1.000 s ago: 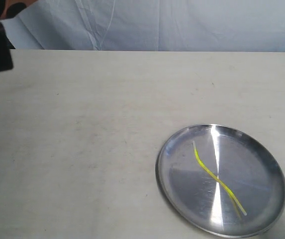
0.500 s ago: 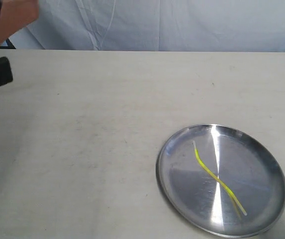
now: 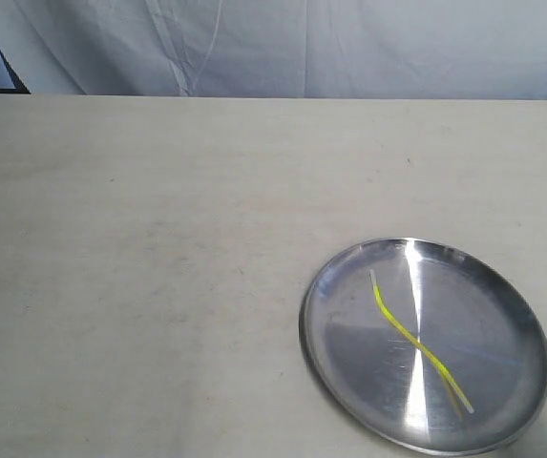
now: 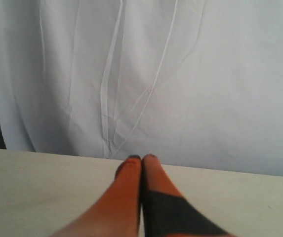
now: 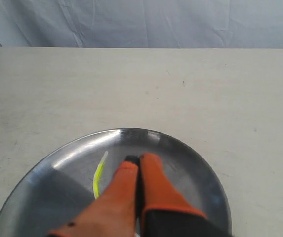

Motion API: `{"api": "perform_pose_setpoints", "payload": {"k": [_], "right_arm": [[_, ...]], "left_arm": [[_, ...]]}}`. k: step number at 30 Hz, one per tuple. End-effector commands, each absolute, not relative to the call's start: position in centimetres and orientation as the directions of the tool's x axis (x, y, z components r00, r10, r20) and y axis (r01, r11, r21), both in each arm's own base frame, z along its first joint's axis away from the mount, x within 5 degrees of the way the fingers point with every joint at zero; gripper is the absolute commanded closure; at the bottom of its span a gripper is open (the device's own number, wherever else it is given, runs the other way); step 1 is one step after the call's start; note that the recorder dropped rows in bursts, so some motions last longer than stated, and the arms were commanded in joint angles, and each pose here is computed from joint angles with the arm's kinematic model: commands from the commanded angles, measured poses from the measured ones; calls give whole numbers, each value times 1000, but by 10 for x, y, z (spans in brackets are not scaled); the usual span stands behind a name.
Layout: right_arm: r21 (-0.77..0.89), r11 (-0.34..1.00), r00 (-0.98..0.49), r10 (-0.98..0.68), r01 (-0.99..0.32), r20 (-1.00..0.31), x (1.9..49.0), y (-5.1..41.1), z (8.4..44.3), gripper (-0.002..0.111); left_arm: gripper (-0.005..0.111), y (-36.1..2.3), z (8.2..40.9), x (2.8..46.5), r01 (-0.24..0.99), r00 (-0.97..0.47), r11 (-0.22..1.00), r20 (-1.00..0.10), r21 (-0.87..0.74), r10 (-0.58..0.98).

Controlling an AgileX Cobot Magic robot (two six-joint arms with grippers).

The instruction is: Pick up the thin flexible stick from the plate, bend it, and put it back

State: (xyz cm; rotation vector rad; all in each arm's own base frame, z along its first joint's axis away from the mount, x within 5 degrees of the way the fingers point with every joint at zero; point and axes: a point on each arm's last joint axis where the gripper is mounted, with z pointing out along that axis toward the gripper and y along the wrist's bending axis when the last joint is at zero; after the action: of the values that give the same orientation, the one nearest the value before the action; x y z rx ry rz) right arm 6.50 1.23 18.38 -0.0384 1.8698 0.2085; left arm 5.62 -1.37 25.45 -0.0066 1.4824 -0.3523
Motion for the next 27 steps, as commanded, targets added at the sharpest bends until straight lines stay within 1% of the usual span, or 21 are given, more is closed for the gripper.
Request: {"api": "perform_pose_setpoints", "payload": {"k": [1, 5, 10, 27], "right_arm": [[119, 984, -298, 76, -130, -952, 65, 12, 184, 109], [119, 984, -298, 76, -130, -952, 65, 12, 184, 109], [119, 984, -298, 76, -130, -952, 65, 12, 184, 109], [119, 984, -298, 76, -130, -952, 65, 12, 184, 109]], "left_arm": [[107, -16, 223, 51, 210, -19, 960, -982, -187, -187], [107, -18, 199, 54, 218, -119, 957, -979, -190, -167], [107, -22, 193, 52, 251, -178, 950, -973, -188, -146], [107, -22, 193, 52, 253, -181, 949, -973, -188, -145]]}}
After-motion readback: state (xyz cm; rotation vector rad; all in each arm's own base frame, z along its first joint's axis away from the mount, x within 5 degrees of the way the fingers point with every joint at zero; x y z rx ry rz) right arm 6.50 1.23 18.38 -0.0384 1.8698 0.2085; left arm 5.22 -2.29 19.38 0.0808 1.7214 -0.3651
